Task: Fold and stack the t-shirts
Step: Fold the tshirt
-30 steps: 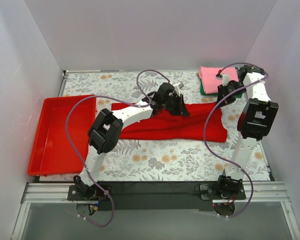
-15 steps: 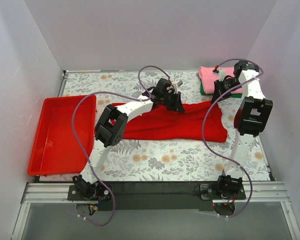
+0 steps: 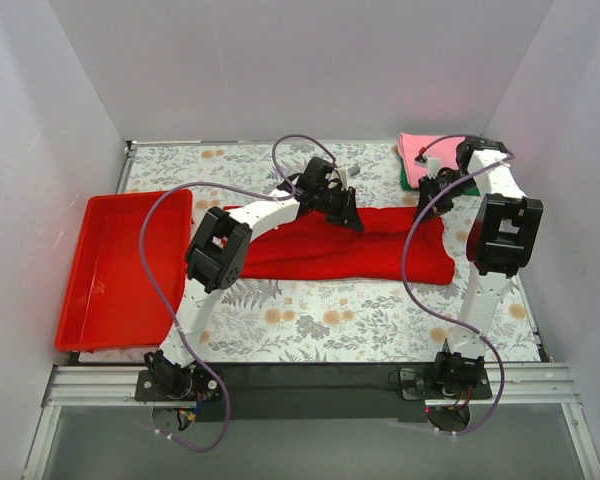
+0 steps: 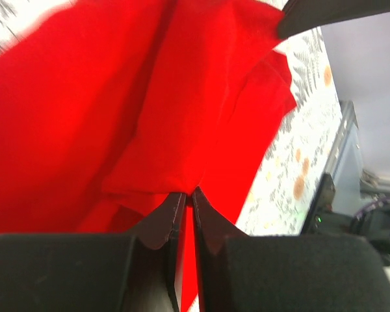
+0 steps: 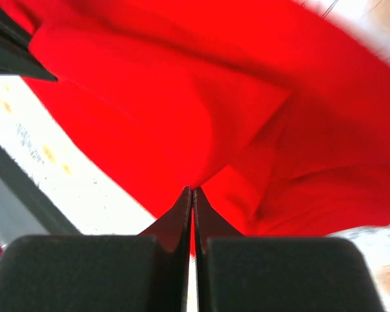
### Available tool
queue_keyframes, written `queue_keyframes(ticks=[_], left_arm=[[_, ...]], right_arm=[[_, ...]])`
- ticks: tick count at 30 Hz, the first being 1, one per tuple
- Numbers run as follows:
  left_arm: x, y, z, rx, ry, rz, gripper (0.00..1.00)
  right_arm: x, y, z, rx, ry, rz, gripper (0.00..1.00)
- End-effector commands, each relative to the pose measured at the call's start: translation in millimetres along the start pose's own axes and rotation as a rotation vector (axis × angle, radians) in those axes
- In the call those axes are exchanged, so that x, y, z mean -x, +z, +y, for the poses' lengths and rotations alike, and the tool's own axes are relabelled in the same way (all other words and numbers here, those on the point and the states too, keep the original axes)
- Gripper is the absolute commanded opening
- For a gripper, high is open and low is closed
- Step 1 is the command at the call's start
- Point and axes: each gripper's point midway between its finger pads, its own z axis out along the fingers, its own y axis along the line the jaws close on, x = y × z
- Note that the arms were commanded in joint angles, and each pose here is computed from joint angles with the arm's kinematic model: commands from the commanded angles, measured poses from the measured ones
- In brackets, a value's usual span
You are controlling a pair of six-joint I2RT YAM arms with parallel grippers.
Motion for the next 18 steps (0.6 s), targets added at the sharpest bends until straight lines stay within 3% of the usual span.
queue_keyframes(ticks=[1,8,12,13,15,16,18], left_arm=[[5,-29,-39,-0.079,0.035,0.013,0.06],[-24,-34,-34,-0.072,-0.027,0.083,0.07],[-30,-35,-28,-0.049,-0.031,0.095,0.13],[-32,-36,-26,-0.043,-0.031,0.099,0.19],[-33,-38,-27,-0.042,-0.025,0.106,0.25],[-30,-43,-30,-0.042,-0.013,0.100,0.29],[-27,-52,-32,-0.035,0.007,0.097,0.31]], right_arm=[[-8,-18,27,0.022,-0.027,-0.025,0.01],[-49,-12,40,0.029,-0.007,0.040,0.01],[-68,-2,35,0.016,0.009,0.074,0.01],[-73,1,34,0.016,0.017,0.087,0.01],[-78,4,33,0.019,0.021,0.102,0.18],[-79,4,32,0.012,0.018,0.111,0.34],[-82,1,33,0.006,0.004,0.114,0.44]])
